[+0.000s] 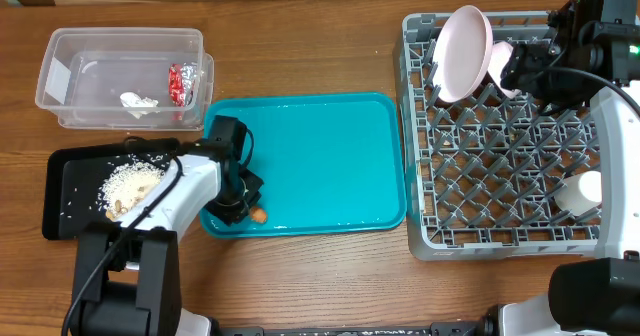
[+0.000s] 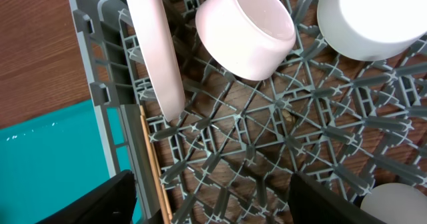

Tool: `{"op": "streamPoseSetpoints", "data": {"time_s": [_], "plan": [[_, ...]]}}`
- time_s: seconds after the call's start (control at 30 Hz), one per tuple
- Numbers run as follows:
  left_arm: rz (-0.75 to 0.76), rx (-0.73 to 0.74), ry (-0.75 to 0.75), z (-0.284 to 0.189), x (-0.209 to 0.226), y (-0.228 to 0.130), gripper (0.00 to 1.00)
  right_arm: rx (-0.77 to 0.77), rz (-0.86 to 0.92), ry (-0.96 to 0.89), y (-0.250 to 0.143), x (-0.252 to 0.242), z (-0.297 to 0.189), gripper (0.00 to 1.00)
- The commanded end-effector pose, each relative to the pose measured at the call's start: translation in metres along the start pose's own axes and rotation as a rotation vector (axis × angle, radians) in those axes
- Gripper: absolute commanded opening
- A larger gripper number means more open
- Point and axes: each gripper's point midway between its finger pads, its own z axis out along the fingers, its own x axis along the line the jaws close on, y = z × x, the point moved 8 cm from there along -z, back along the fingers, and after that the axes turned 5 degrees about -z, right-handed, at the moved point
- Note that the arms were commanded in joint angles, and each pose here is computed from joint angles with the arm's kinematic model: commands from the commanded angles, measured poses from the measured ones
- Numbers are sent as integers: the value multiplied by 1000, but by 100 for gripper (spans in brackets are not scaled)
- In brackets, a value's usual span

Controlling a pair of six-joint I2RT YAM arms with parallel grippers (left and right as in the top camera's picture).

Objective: Sort waste into correct bins and load items into the dishwasher
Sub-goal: 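Drop the carrot onto the black tray with the left gripper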

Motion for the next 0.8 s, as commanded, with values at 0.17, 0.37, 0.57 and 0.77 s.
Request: {"op": "streamPoseSetpoints", "data": {"time_s": [0.17, 0.37, 0.57, 0.77], "plan": [[121, -142, -106, -85, -38, 50, 4, -7, 0, 11, 2, 2, -1, 75], [8, -285, -51, -128, -15, 101, 4, -7, 0, 11, 2, 2, -1, 75], [-187, -346, 103, -123, 47, 147, 4, -5, -3, 11, 2, 2, -1, 75], [-298, -409, 205, -101, 93, 174, 4, -2, -3, 10, 1, 2, -1, 75]]}}
